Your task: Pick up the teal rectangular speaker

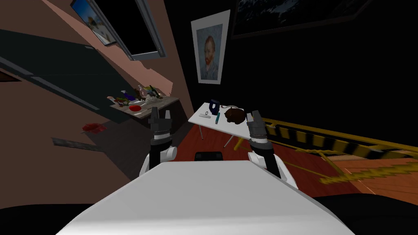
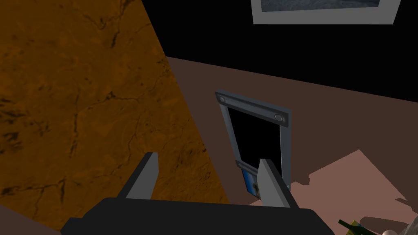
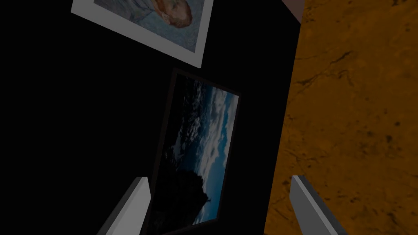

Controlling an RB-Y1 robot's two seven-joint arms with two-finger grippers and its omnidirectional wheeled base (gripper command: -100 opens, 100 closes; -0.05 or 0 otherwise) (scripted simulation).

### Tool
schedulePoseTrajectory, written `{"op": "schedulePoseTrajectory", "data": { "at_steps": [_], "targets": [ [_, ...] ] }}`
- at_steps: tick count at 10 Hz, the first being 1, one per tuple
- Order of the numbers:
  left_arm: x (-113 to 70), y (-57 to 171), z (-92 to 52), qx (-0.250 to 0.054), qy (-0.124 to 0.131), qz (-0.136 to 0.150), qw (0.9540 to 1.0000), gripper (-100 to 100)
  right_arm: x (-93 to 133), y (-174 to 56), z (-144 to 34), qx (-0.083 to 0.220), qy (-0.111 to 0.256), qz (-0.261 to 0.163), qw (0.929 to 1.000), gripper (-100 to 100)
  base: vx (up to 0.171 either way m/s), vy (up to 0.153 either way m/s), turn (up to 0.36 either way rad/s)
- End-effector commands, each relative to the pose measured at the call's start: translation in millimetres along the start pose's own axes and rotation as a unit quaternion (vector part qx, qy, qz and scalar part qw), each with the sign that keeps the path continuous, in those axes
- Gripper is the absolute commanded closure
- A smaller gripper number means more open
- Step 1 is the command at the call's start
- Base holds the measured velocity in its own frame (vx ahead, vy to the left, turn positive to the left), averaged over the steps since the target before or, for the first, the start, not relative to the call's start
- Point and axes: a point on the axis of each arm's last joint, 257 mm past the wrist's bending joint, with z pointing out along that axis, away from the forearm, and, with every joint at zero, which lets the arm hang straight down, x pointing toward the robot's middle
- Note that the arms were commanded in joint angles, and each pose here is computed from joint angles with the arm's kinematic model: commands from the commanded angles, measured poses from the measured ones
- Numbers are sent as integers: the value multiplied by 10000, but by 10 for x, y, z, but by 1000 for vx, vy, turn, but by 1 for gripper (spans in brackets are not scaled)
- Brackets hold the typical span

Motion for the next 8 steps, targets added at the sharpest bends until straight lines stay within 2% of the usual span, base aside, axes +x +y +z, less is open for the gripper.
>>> {"op": "schedulePoseTrajectory", "data": {
  "at_steps": [1, 2, 3, 4, 5, 6, 7, 8],
  "targets": [
    [0, 0, 0, 0, 0, 0, 10000, 0, 45, -159, -100, 208, 349, -382, 9984, -100, -26, 15, 172],
    [0, 0, 0, 0, 0, 0, 10000, 0, 53, -296, -203, 411, 586, -704, 9949, -100, -42, 23, 281],
    [0, 0, 0, 1, 0, -1, 10000, 0, 81, -289, -201, 378, 705, -741, 9940, -100, -34, 12, 84],
    [0, 0, 0, 0, 0, 0, 10000, 0, 85, -431, -317, 573, 979, -1083, 9876, -100, -28, 16, 175],
    [0, 0, 0, 0, 0, 0, 10000, 0, 103, -426, -315, 548, 1059, -1105, 9867, -100, -20, 12, 98],
    [0, 0, 0, 0, 0, 0, 10000, 0, 96, -569, -443, 736, 1350, -1453, 9774, -100, -24, 17, 212],
    [0, 0, 0, 0, 0, 0, 10000, 0, 114, -565, -440, 707, 1431, -1475, 9761, -100, -19, 11, 90],
    [0, 0, 0, 0, 0, 0, 10000, 0, 95, -708, -578, 884, 1735, -1825, 9637, -100, -23, 18, 166]
  ]
}}
